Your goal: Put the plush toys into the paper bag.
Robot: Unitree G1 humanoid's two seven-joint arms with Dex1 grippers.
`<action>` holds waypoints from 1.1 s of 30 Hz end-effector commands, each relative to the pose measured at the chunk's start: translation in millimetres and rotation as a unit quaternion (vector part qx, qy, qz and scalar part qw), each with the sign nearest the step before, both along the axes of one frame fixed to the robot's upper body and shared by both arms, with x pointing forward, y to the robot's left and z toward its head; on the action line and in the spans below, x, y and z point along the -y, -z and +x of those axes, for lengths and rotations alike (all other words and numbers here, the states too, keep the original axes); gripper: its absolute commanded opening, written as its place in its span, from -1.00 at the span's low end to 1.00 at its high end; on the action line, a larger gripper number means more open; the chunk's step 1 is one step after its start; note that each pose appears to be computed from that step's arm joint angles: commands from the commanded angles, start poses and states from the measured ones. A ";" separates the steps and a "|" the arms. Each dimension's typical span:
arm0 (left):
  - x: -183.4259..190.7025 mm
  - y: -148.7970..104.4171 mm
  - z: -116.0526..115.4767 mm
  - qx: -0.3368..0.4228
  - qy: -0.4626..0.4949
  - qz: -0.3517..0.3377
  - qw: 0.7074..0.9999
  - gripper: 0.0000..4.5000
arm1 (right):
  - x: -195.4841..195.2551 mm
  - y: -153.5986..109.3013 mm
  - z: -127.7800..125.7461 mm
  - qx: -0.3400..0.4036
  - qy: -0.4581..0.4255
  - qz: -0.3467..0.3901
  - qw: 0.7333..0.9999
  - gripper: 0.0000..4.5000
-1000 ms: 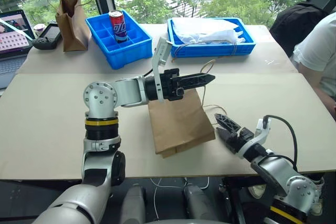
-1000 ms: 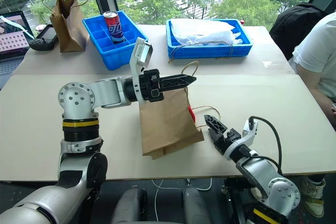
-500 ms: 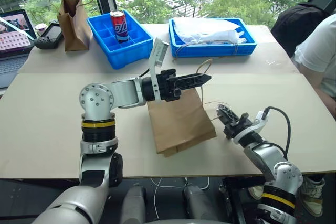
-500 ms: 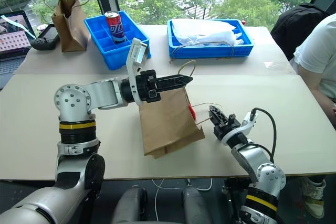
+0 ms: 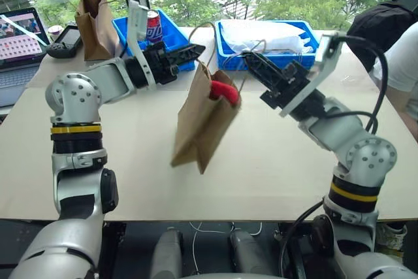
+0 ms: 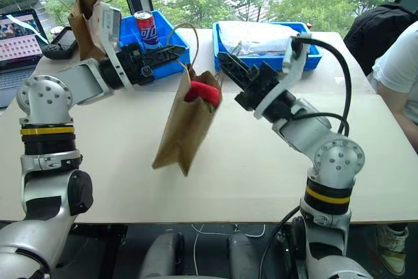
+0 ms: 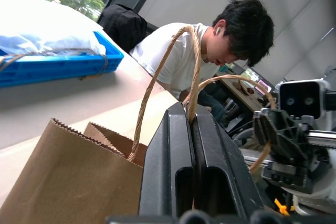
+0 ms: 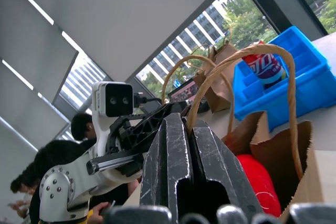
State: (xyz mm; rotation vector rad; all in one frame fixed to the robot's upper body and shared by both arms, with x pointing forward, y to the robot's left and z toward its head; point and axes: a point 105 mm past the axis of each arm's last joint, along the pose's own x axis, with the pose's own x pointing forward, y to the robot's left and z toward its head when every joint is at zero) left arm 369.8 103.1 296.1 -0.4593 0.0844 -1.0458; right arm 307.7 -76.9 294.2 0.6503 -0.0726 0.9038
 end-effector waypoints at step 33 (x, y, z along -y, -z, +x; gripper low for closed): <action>-7.4 -5.3 -0.7 0.065 -0.016 0.051 0.996 -1.00 | 2.7 5.6 -25.1 0.017 0.019 -0.136 0.990 -1.00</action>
